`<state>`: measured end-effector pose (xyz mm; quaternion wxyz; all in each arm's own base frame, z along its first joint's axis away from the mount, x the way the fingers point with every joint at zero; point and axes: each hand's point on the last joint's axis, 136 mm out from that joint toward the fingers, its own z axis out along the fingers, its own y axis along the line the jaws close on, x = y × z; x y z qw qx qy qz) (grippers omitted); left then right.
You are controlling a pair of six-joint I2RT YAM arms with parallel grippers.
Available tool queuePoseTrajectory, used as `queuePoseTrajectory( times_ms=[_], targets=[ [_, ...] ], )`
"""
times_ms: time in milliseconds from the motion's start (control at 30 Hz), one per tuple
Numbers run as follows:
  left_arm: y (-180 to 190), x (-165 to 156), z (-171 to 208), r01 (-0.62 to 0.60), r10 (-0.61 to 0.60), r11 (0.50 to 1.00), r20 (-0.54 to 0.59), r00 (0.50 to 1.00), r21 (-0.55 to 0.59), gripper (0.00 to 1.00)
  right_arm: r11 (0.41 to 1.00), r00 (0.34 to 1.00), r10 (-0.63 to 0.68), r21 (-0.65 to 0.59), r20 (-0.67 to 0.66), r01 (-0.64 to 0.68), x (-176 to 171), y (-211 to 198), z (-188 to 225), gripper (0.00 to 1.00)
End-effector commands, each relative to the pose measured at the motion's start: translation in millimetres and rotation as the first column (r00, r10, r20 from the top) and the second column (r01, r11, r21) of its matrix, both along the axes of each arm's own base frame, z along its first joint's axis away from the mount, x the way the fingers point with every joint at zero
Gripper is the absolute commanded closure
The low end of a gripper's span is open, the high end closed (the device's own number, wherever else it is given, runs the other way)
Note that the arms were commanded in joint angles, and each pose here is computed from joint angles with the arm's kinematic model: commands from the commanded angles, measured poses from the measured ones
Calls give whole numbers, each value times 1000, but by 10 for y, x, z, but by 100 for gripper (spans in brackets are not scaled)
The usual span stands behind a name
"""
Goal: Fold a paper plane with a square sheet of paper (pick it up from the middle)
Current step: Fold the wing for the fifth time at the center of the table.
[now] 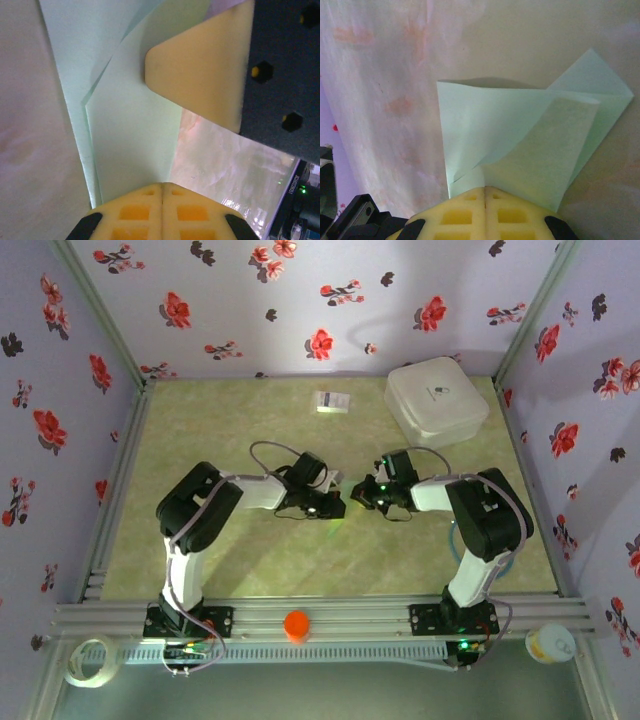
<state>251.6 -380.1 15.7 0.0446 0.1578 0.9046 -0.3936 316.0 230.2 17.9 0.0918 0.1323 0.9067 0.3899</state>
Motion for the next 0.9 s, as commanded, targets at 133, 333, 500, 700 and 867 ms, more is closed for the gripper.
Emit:
queuePoseTrajectory(
  times_ms=[133,333,500,700,867],
  targets=[
    [582,-619,-741,38,19,963,-209,978,267,100,995,1000,-23,-96,-6,22,133,-228,-106,94],
    [587,-628,-742,44,14,963,-211,977,267,100,995,999,-31,-99,10,32,274,-312,-78,94],
    [586,-639,-748,42,15,964,-213,977,263,100,993,998,-54,-106,18,56,401,-393,-86,94],
    [598,-644,-743,40,16,964,-209,978,262,100,993,995,-82,-86,52,86,509,-456,64,94],
    [586,-629,-724,38,15,966,-202,979,255,100,995,988,-85,-44,128,92,504,-440,444,93]
  ],
)
